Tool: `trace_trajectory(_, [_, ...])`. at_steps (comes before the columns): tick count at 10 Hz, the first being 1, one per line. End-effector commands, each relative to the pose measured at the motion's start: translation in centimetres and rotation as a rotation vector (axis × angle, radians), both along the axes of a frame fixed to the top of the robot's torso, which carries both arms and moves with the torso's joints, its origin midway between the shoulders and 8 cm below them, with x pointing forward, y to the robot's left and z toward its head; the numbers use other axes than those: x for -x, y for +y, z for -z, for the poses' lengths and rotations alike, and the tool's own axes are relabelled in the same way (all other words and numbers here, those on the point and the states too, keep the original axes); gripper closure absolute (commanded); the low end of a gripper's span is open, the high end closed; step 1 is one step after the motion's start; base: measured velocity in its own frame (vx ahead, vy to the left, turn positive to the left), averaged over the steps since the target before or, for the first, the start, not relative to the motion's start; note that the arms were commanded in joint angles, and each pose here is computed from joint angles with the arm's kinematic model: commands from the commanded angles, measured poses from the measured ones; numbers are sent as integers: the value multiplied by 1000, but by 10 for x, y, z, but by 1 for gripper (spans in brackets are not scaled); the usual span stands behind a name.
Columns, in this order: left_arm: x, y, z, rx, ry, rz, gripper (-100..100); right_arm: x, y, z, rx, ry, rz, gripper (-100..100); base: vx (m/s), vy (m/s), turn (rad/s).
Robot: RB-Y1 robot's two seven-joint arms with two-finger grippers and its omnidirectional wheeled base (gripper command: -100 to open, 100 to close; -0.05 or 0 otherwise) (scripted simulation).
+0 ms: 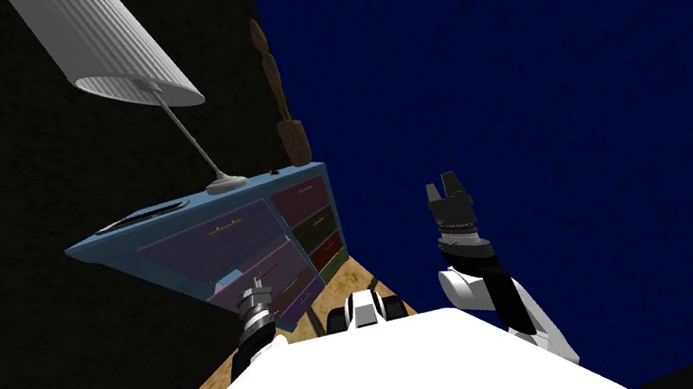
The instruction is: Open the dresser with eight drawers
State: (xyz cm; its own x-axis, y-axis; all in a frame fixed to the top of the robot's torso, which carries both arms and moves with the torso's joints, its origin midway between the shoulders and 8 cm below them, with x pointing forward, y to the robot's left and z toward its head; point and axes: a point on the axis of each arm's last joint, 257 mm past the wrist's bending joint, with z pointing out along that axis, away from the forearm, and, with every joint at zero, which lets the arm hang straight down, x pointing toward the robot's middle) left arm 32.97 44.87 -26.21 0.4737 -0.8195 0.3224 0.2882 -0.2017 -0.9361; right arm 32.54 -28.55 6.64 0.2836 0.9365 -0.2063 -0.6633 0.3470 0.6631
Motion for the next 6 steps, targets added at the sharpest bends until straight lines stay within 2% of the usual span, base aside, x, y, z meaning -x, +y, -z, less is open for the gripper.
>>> trace_trajectory(1, [1,-1,0,1,1,1,100,0,0,0,0,0,0,0,-84,-72,5])
trace_trajectory(4, [5,-4,3,6,14,6,100,0,0,0,0,0,0,0,-133,-120,10])
trace_trajectory(5, [6,-1,-6,1,5,1,-100,0,0,0,0,0,0,0,-51,-70,2])
trace_trajectory(6, [9,2,-11,1,5,-1,-100,0,0,0,0,0,0,0,15,-10,-11])
